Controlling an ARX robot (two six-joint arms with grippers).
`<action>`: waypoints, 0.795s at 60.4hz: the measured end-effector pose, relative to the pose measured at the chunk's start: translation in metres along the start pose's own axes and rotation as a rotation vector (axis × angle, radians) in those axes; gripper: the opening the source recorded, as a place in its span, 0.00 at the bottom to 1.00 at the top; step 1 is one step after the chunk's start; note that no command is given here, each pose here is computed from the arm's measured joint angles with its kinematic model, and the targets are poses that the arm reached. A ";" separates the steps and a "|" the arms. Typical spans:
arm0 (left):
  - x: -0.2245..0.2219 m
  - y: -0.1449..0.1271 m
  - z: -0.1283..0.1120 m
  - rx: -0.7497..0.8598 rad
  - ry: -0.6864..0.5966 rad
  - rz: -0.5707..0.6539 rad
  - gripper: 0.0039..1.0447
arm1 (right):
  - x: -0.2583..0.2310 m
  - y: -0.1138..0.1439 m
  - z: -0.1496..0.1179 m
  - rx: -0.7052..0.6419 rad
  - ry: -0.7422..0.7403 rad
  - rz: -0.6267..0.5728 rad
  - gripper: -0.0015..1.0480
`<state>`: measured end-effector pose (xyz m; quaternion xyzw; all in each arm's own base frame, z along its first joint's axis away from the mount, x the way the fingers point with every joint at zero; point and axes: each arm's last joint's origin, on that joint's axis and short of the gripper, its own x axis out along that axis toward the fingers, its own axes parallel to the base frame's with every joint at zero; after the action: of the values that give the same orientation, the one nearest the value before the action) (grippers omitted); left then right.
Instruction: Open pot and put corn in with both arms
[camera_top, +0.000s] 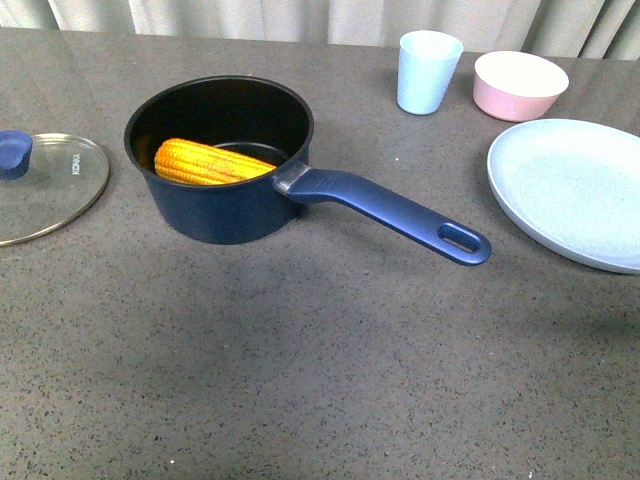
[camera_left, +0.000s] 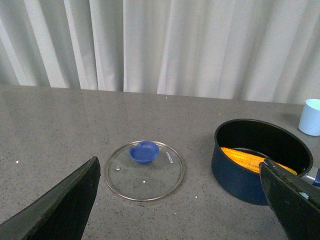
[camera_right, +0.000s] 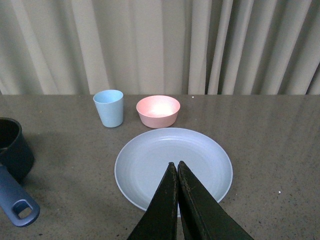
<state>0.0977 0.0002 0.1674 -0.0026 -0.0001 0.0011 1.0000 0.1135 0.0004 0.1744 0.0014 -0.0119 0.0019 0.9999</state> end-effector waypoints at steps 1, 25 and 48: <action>0.000 0.000 0.000 0.000 0.000 0.000 0.92 | 0.000 0.000 0.000 0.000 0.000 0.000 0.02; 0.000 0.000 0.000 0.000 0.000 0.000 0.92 | -0.014 0.000 -0.005 0.000 0.032 -0.002 0.02; 0.000 0.000 0.000 0.000 0.000 0.000 0.92 | -0.017 0.000 -0.003 0.000 0.006 0.000 0.05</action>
<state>0.0977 0.0002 0.1674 -0.0026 -0.0001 0.0011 1.0000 0.0966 0.0003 0.1710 0.0013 -0.0091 0.0017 1.0000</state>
